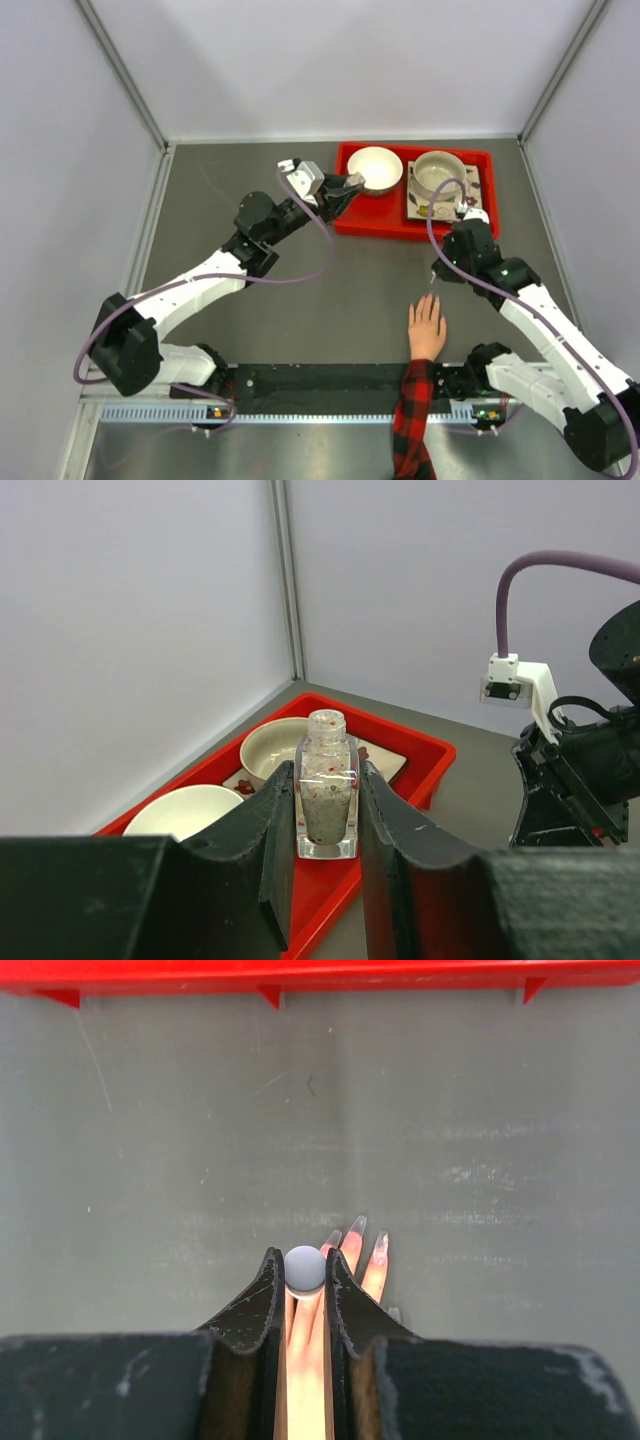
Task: Paint the nails
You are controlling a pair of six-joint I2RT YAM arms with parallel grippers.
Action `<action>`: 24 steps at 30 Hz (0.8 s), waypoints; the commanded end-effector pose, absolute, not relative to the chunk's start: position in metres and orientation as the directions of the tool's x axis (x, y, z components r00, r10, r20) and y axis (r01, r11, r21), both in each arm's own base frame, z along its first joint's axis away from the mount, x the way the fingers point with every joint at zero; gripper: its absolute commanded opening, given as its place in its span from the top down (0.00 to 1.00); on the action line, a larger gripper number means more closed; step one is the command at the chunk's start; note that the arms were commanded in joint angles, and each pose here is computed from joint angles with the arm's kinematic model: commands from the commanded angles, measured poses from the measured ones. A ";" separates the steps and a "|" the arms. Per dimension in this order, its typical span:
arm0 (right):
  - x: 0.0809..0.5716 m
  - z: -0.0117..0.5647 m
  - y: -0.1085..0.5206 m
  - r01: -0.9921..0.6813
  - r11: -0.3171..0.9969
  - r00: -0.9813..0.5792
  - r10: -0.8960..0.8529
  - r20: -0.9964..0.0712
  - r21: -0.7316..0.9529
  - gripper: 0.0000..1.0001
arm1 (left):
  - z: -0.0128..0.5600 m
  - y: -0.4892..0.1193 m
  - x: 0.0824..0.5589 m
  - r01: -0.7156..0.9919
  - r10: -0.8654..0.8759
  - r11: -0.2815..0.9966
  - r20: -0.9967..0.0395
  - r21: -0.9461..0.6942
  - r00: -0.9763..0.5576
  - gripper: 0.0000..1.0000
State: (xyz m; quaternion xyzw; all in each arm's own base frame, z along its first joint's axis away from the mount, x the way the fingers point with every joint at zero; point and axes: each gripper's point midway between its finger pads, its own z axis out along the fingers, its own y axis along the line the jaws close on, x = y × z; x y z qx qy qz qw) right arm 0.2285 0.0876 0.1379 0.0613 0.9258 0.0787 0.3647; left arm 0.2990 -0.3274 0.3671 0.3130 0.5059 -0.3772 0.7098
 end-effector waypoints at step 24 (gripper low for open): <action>0.242 0.087 0.087 0.109 0.982 -0.805 0.179 -0.565 0.154 1.00 | 0.394 -0.328 0.310 0.843 -0.278 0.531 -0.922 0.086 0.269 1.00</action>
